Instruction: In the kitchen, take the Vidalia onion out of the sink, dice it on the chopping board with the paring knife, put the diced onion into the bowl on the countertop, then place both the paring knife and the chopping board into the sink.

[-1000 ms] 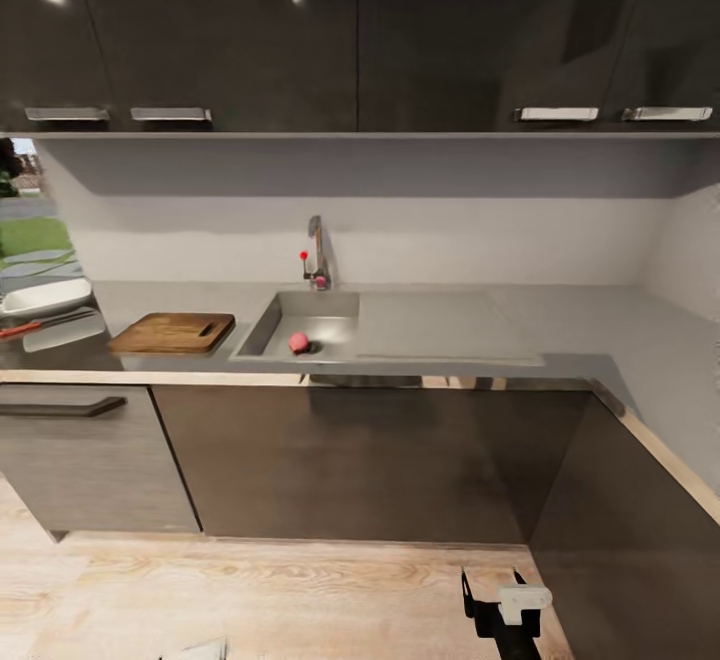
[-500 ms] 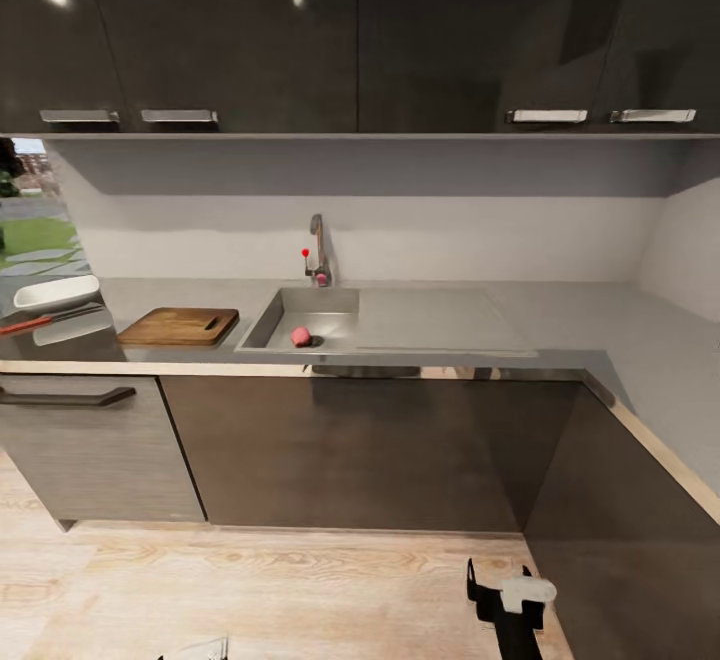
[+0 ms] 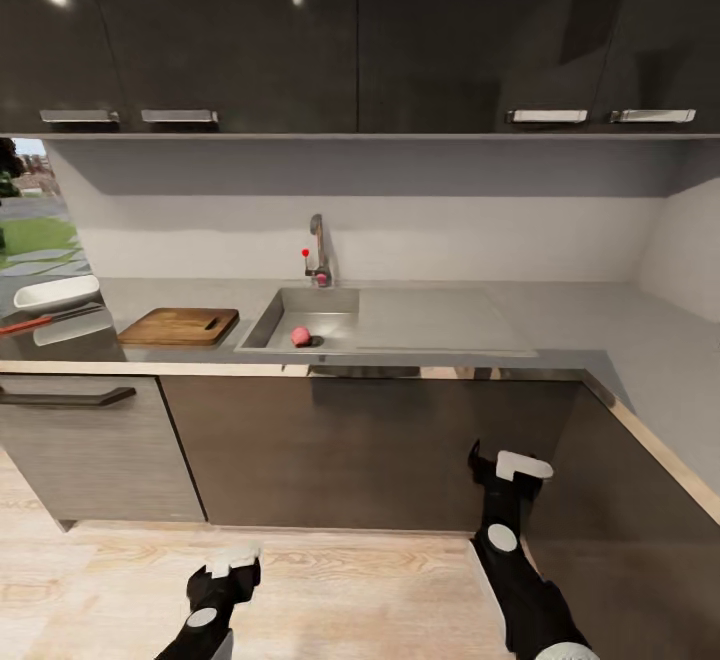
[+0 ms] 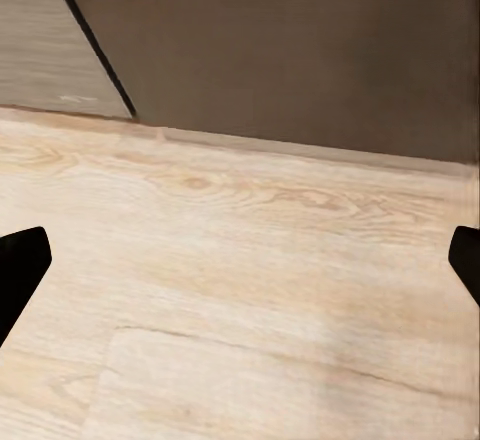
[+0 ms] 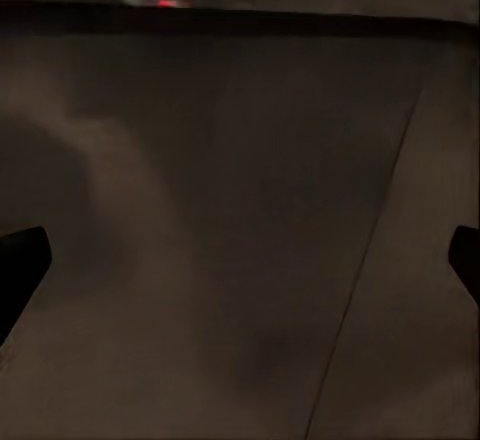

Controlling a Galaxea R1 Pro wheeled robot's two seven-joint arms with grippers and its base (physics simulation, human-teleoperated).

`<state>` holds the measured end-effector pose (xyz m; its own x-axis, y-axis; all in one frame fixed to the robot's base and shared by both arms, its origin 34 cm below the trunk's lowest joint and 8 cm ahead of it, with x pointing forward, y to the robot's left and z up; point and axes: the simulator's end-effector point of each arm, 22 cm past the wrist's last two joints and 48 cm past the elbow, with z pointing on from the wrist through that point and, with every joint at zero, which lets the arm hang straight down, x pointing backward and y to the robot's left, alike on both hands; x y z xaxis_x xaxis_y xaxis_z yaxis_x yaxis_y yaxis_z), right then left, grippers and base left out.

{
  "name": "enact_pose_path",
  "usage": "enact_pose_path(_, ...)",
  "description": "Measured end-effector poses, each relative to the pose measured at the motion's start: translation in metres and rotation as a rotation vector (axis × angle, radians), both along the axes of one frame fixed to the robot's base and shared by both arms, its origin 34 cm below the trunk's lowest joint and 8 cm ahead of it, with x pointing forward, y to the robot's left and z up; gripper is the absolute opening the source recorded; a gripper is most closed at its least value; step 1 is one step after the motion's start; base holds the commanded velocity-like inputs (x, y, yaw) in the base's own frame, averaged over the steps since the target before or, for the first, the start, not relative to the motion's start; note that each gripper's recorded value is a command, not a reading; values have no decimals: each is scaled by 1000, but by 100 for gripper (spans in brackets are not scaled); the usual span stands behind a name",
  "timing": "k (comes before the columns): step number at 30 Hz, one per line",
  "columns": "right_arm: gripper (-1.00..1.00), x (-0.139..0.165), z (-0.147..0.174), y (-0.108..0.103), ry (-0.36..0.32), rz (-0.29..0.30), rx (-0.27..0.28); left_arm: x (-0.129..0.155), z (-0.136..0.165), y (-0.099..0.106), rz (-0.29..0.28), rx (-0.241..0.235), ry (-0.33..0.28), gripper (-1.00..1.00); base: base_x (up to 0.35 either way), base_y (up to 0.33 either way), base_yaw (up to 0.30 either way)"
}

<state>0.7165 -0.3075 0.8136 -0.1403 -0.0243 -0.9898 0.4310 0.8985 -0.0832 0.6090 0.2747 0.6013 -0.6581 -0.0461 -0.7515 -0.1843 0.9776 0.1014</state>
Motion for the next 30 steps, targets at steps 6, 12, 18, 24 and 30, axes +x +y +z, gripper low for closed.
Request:
enact_pose_path(6,100,12,59,-11,-9,-34,-2,51,64,-20,-50,-20,-41,100,0,0,0)
enact_pose_path(12,100,13,105,-13,-25,-55,20,74,116,-36,-94,-25,-44,100,0,0,0)
enact_pose_path(18,100,2,166,-27,-44,-90,26,97,202,-48,-127,-38,-140,100,0,0,0)
enact_pose_path(24,100,-6,196,-22,-44,-79,18,108,276,-54,-140,-52,-272,100,0,0,0)
enact_pose_path(30,100,-6,211,-9,-67,-51,6,108,311,-54,-141,-59,-332,100,0,0,0)
